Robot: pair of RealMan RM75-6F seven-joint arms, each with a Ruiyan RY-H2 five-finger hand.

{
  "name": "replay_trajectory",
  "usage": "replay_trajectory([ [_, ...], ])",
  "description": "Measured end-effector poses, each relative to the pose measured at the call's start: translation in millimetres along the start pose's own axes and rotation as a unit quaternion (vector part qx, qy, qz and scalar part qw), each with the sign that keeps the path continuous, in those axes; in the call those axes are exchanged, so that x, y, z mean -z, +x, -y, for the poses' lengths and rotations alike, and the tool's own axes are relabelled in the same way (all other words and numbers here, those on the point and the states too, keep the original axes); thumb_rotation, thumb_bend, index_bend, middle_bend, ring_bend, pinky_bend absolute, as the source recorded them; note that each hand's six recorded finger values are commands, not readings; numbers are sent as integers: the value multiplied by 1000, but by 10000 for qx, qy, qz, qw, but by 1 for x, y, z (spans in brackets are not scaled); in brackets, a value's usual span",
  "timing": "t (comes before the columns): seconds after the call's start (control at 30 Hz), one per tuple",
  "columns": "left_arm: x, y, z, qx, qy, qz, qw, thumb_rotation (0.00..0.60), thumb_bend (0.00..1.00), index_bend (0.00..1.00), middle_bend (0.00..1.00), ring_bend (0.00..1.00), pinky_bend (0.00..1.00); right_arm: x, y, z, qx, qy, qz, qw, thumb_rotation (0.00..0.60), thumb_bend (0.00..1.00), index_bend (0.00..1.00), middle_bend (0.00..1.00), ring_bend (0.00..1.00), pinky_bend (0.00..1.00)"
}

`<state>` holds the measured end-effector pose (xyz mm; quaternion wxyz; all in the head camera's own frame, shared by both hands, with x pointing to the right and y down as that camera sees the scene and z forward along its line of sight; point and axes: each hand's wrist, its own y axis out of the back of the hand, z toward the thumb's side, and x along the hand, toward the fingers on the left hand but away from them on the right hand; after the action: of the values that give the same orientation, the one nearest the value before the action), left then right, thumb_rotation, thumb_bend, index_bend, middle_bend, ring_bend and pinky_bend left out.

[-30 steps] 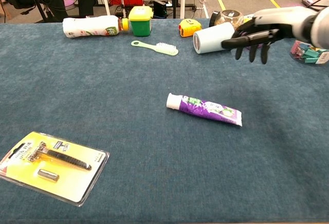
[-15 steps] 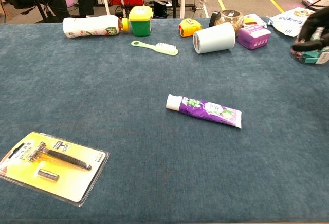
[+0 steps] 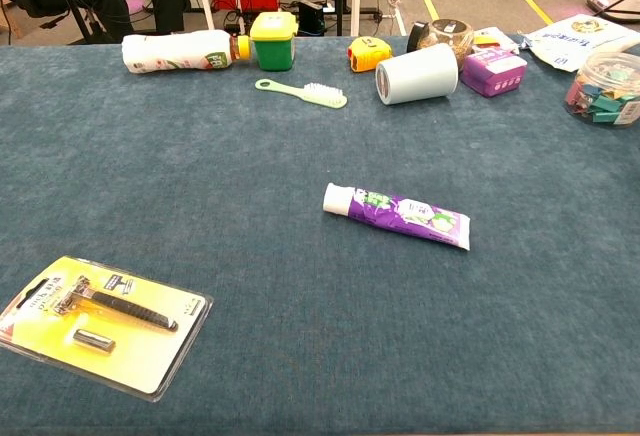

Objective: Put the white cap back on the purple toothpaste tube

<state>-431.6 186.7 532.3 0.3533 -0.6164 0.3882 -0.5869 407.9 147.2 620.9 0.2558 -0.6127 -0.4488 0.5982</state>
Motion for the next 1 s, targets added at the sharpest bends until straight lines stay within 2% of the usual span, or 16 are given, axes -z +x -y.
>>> replay_trajectory([
  [0.17,-4,-20,9,177,-124,-28,9998,123,65,185,80,16,75,12,21,-8,224,-1,150,9996,386,264,581,552,552,533],
  [0.5,-19,-46,12,412,-416,43,9983,128,65,185,81,16,75,24,69,-24,706,-32,328,9970,384,264,612,581,582,533],
  [0.7,-28,-56,11,429,-451,218,9978,127,66,185,91,16,76,19,91,-31,800,-18,263,9964,383,264,616,590,595,533],
  [1.0,-35,-62,3,272,-329,428,9982,128,66,185,91,16,76,18,103,-37,759,46,229,9968,385,264,619,590,595,533],
])
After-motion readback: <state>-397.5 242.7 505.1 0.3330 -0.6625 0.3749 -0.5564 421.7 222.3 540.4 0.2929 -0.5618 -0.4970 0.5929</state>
